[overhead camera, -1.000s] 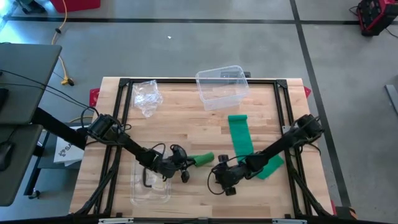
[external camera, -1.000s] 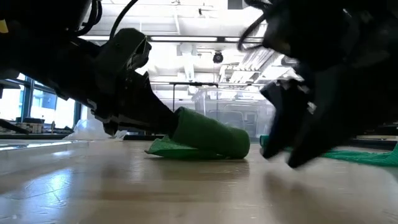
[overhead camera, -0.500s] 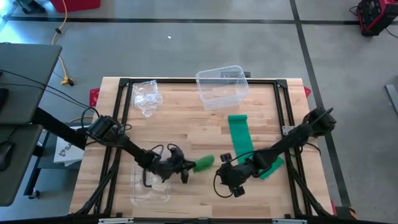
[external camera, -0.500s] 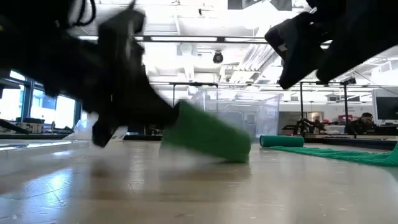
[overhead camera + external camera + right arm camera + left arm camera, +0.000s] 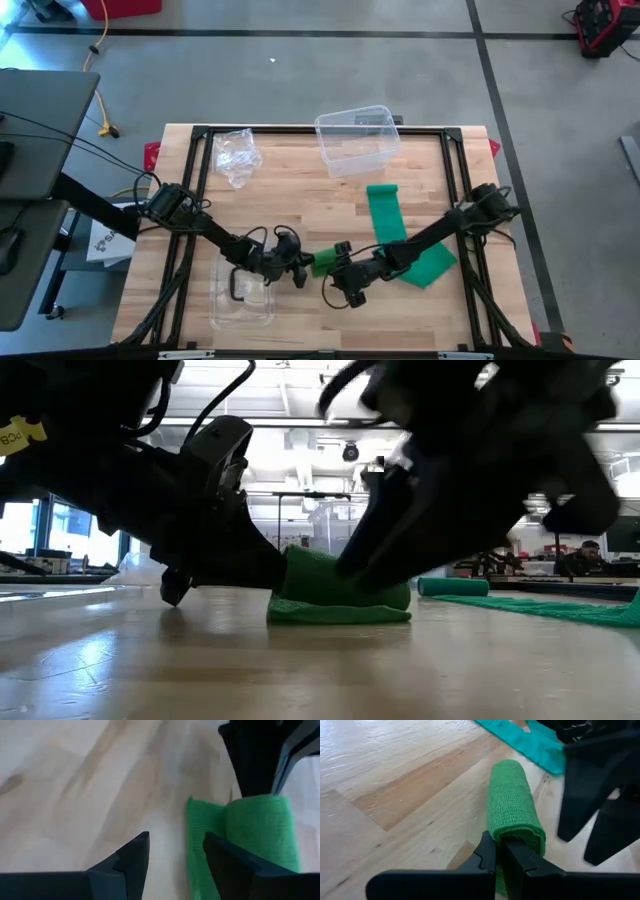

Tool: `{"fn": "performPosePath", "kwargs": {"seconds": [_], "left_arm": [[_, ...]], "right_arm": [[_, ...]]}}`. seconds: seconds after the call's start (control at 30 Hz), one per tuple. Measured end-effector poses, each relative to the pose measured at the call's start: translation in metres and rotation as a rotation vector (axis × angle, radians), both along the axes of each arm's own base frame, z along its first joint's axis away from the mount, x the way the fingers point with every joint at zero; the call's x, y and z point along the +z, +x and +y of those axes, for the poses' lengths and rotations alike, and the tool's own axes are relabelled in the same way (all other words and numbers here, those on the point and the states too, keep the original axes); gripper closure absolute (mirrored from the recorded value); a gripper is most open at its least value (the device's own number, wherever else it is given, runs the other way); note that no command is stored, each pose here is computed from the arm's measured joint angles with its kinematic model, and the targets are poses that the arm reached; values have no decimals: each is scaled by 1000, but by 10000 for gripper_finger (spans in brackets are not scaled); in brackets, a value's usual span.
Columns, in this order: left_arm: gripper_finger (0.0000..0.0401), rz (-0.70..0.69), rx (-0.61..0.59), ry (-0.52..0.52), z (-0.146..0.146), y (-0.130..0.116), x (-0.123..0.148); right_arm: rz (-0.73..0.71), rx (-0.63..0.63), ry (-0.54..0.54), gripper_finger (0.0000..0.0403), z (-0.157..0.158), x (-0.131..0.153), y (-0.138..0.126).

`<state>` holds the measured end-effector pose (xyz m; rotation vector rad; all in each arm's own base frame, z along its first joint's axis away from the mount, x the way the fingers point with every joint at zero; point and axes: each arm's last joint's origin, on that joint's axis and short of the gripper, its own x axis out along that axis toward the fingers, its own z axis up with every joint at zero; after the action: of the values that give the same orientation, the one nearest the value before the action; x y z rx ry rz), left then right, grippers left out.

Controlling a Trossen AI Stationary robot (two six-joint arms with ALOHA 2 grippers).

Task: Roll bandage
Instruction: Roll the green bandage

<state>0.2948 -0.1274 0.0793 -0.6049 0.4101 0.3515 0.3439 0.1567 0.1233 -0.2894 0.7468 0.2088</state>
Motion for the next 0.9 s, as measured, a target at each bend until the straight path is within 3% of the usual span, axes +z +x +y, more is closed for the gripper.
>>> {"fn": "performPosePath", "kwargs": {"seconds": [0.23, 0.4, 0.47, 0.7, 0.9], "left_arm": [[398, 6, -2, 8, 0, 0, -1], [398, 19, -20, 45, 0, -1, -2], [398, 24, -27, 64, 0, -1, -2], [398, 28, -23, 111, 1, -16, -9], [398, -17, -145, 103, -8, -17, -4]], "right_arm": [[58, -43, 37, 254, -20, -29, 13], [92, -20, 60, 366, -19, -39, 14], [87, 3, 63, 391, -15, -39, 12], [85, 39, 157, 401, 14, -13, -6], [-81, -32, 155, 403, 10, 34, -7]]}}
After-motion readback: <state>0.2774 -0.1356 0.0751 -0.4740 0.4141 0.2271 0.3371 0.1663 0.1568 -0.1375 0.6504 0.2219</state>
